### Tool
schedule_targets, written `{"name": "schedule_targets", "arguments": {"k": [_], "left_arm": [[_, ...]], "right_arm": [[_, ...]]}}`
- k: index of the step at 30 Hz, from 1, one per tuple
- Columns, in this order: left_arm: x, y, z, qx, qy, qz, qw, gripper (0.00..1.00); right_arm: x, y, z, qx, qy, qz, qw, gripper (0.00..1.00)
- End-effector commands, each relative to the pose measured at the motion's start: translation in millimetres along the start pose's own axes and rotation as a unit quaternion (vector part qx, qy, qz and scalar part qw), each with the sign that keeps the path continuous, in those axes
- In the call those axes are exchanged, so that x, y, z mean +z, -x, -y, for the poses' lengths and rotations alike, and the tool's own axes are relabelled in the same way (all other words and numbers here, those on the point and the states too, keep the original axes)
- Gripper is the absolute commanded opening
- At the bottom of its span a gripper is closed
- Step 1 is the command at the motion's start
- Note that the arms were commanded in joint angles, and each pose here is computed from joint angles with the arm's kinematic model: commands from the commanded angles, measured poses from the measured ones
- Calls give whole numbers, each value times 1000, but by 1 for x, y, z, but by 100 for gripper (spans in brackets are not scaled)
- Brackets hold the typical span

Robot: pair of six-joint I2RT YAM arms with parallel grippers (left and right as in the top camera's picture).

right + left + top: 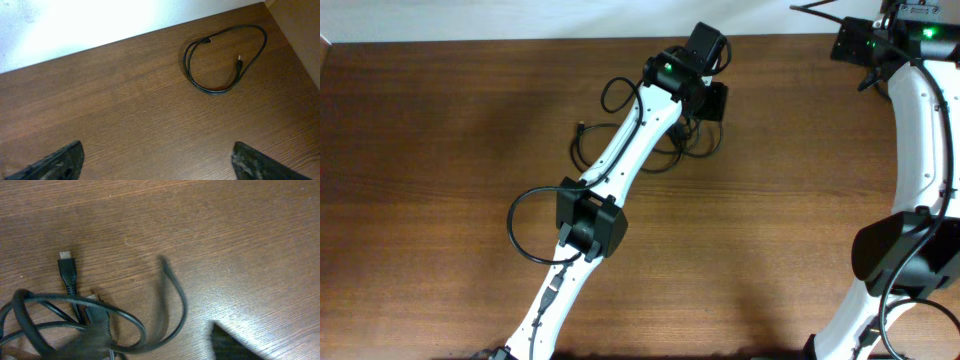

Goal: Untangle cables

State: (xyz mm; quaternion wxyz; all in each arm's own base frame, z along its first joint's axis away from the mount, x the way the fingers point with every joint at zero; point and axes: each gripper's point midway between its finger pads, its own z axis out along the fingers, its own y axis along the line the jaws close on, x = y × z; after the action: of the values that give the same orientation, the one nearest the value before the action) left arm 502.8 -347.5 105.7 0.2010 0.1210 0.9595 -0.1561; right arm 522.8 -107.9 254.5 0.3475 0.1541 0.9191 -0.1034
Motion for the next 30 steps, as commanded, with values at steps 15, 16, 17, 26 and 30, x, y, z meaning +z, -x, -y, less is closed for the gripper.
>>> {"name": "schedule_targets", "arguments": {"k": [15,16,17,26,30], "left_arm": [[-280,66,-107,-68,176,220,957,99],[-281,65,-110,-70,179,218,957,99],[-281,65,-111,-71,180,218,957,99],[-279,60,-114,-69,184,207,958,99],[-279,60,-114,-69,184,206,959,99]], "right_arm": [[-11,-58,-141,-175,180,-45,967,95],[2,-72,-156,-189,186,-53,963,95],[12,-83,-166,-205,192,-58,958,95],[96,-170,-242,-335,237,-87,908,95],[59,-171,-280,-356,276,-70,890,95]]}}
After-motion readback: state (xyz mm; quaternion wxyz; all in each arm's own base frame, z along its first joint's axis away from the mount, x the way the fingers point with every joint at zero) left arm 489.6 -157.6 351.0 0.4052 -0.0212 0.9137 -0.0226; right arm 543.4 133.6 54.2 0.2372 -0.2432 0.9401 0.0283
